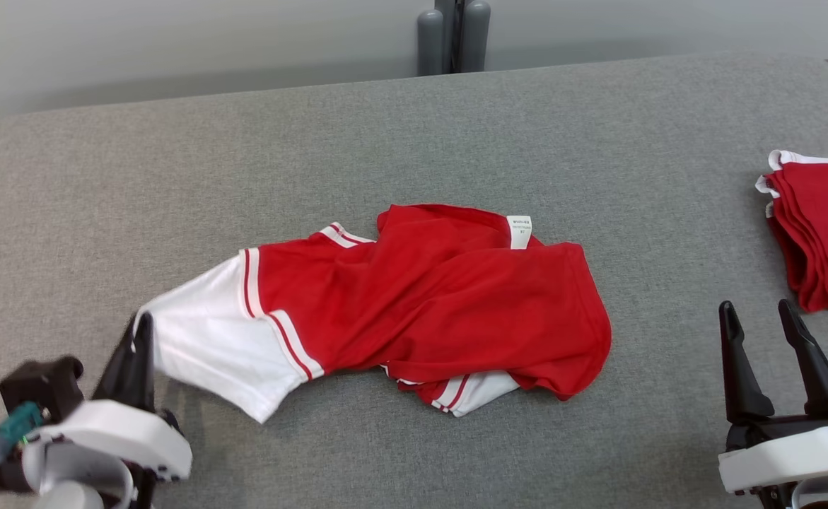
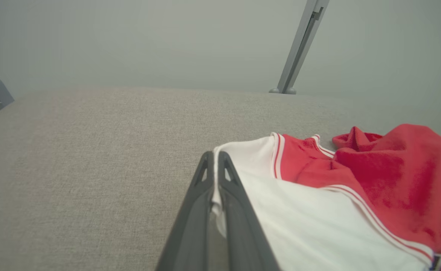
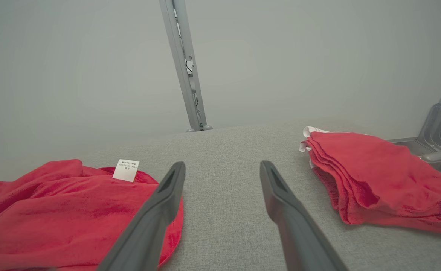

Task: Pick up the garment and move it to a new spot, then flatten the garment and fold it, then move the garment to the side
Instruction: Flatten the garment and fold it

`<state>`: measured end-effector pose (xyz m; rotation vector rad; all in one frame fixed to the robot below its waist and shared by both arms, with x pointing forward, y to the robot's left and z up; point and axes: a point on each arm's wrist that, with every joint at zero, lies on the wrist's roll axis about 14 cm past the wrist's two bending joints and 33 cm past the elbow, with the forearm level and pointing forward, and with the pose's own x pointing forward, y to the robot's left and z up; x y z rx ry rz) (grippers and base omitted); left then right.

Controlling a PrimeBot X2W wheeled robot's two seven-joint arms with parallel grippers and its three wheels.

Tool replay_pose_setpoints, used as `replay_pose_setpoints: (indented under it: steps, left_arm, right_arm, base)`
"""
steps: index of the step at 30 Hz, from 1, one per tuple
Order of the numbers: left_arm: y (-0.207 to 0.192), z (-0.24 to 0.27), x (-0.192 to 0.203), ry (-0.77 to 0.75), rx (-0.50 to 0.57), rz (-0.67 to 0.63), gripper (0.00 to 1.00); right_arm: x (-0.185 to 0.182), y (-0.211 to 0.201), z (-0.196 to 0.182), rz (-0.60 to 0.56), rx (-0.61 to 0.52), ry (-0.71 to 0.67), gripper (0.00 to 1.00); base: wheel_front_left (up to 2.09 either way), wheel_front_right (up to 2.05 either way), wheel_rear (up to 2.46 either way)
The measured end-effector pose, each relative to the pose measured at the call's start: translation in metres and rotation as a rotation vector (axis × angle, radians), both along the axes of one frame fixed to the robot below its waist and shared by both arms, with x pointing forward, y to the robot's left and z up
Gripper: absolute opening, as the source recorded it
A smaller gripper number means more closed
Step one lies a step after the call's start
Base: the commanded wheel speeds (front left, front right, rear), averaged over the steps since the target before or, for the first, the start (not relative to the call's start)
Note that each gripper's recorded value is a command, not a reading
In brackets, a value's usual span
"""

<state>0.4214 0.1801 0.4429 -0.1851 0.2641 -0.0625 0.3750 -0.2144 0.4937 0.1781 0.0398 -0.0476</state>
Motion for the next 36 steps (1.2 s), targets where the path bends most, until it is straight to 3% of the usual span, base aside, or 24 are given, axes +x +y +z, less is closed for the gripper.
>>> replay_pose_setpoints:
  steps: [5, 6, 7, 8, 22, 36]
  left_arm:
    - [-0.004, -0.021, -0.026, 0.062, -0.072, 0.044, 0.00]
    - [-0.003, -0.021, -0.028, 0.055, -0.081, 0.057, 0.13]
    - [-0.004, -0.022, -0.030, 0.052, -0.091, 0.063, 0.77]
    - [-0.006, -0.023, -0.032, 0.053, -0.097, 0.062, 1.00]
    - [0.000, 0.071, -0.028, -0.310, 0.073, 0.037, 1.00]
    - [-0.004, 0.068, -0.060, -0.253, 0.088, 0.023, 1.00]
  right_arm:
    - [0.002, 0.006, -0.001, 0.019, 0.003, 0.007, 1.00]
    - [0.003, 0.007, 0.000, 0.024, 0.000, 0.005, 1.00]
    - [0.003, 0.010, 0.002, 0.032, -0.004, -0.002, 1.00]
    - [0.004, 0.012, 0.004, 0.038, -0.004, -0.009, 1.00]
    - [-0.015, 0.014, 0.018, 0.063, -0.041, -0.015, 1.00]
    - [-0.024, 0.020, 0.016, 0.090, -0.050, 0.008, 1.00]
  base:
    - [0.00, 0.00, 0.00]
    - [0.00, 0.00, 0.00]
    - [0.00, 0.00, 0.00]
    - [0.00, 0.00, 0.00]
    - [0.00, 0.00, 0.00]
    - [0.00, 0.00, 0.00]
